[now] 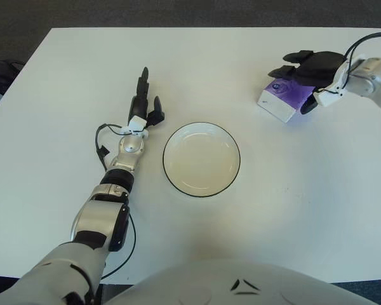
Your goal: Put the tissue paper into the plate.
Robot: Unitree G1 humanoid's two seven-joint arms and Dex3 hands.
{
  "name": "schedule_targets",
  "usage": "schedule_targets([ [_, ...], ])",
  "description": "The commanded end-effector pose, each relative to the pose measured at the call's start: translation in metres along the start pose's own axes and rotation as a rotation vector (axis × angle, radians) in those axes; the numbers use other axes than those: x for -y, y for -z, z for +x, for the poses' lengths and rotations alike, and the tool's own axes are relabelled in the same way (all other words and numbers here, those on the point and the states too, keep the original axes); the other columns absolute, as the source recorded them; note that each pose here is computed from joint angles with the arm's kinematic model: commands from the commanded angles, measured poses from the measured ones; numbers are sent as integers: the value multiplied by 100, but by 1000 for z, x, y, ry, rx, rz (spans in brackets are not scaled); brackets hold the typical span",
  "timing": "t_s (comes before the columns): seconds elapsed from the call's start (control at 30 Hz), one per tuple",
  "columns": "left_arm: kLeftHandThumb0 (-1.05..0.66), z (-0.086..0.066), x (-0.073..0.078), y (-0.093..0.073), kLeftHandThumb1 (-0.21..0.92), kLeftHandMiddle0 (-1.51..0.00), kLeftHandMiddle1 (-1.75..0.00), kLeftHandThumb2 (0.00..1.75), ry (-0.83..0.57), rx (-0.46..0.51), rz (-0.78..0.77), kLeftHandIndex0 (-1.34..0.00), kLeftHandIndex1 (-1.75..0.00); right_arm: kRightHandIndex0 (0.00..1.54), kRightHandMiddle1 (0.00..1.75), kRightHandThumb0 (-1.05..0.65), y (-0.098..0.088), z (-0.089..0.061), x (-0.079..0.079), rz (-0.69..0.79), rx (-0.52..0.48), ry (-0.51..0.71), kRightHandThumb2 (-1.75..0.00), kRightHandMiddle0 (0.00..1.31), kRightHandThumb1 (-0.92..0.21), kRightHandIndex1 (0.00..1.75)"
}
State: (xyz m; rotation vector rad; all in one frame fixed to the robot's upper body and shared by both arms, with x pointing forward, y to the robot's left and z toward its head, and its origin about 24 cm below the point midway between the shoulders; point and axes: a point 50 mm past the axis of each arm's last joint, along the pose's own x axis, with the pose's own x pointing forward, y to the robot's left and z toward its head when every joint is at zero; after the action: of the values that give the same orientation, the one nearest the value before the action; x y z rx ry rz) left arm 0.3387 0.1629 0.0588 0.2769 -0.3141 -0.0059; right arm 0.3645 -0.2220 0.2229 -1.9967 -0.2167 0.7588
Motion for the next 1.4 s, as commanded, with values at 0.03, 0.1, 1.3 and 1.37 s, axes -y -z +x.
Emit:
schedule_targets([
  [0.03,-91,-80,11,63,92,0,0,102,45,-294,-3,0,-5,0,16,-104,14,-29,25,2,-37,-18,-12,0,-79,0],
  [0.1,-91,-80,11,63,92,0,0,102,47,-298,-4,0,-5,0,17,-104,15,-34,30,-9,-49,-15,-12,0,-78,0],
  [1.3,-90,-77,7,66,92,-2,-1,101,66,-317,18,0,-5,0,0,-86,6,-51,44,-26,-94,-111,-14,0,-71,0],
  [1.37,-90,-77,7,66,92,-2,-1,101,65,-317,19,0,-5,0,0,-87,5,-50,42,-23,-91,-107,-15,0,-70,0],
])
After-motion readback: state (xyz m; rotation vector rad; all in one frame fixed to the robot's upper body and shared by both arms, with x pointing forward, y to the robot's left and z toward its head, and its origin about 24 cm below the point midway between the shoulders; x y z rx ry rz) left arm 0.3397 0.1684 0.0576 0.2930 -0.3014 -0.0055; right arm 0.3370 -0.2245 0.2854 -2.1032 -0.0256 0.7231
